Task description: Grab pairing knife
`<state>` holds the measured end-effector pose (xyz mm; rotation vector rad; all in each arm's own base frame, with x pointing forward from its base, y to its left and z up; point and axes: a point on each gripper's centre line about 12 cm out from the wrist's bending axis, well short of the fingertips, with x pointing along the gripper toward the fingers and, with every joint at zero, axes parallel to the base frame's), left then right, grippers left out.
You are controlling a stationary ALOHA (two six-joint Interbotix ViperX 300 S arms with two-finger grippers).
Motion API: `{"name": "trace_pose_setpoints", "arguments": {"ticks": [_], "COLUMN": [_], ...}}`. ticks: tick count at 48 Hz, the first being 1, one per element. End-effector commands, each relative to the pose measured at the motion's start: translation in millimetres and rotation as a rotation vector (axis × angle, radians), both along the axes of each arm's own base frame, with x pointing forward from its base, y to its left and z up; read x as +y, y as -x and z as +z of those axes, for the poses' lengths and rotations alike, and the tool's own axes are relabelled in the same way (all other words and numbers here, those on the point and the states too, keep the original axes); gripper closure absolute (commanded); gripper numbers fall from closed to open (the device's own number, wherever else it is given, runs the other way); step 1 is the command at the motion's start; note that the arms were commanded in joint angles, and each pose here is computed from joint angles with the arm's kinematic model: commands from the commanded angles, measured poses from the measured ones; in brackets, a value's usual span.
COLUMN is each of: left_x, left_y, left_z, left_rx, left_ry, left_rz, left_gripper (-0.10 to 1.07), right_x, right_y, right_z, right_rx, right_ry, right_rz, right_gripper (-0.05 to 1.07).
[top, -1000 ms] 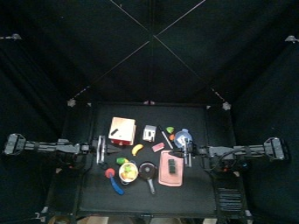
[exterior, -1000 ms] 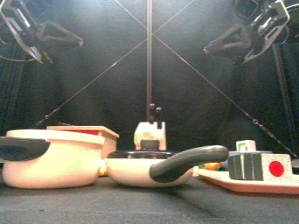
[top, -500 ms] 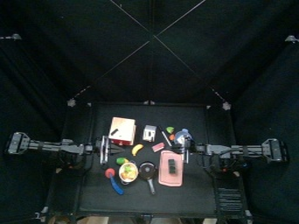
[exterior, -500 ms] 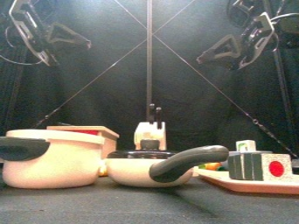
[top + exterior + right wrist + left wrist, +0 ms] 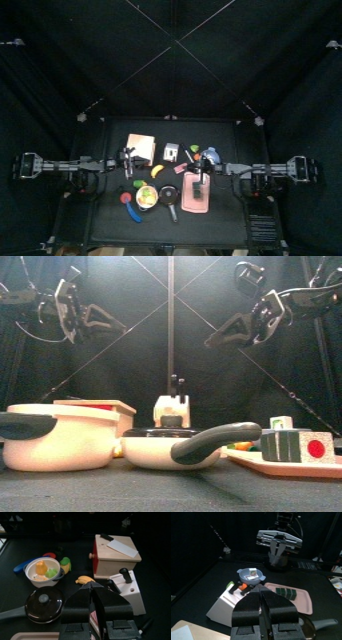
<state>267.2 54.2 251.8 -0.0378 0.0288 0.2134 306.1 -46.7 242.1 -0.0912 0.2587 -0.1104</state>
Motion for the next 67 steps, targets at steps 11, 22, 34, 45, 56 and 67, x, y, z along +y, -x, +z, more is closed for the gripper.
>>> {"name": "trace_pose_setpoints", "arguments": {"ticks": [11, 22, 34, 45, 56, 67], "left_x": [10.9, 17.3, 28.3, 38.9, 47.6, 53.4], "left_y": [-30.9, -53.4, -69.7, -83.5, -90.4, -87.9], "left_z": [-8.2, -25.1, -41.0, -56.1, -63.6, -67.5], "left_rx": [-0.006, 0.053, 0.101, 0.142, 0.16, 0.171], "left_ry": [-0.006, -0.004, -0.001, 0.008, 0.012, 0.017], "left_rz": [0.019, 0.02, 0.035, 0.054, 0.071, 0.087], "left_gripper": [0.68, 0.8, 0.86, 0.86, 0.86, 0.86], "right_x": [-13.8, -26.4, -37.7, -44.3, -50.5, -50.2], "right_y": [-26.4, -34.8, -46.8, -57.0, -55.7, -53.4], "right_z": [-7.0, -13.6, -23.0, -28.8, -26.4, -20.1], "right_rx": [0.03, 0.05, 0.078, 0.111, 0.125, 0.116], "right_ry": [0.019, 0.013, 0.011, 0.035, 0.036, 0.037], "right_rz": [-0.014, -0.045, -0.066, -0.061, -0.079, -0.083], "right_gripper": [0.66, 0.4, 0.23, 0.23, 0.23, 0.23]}}
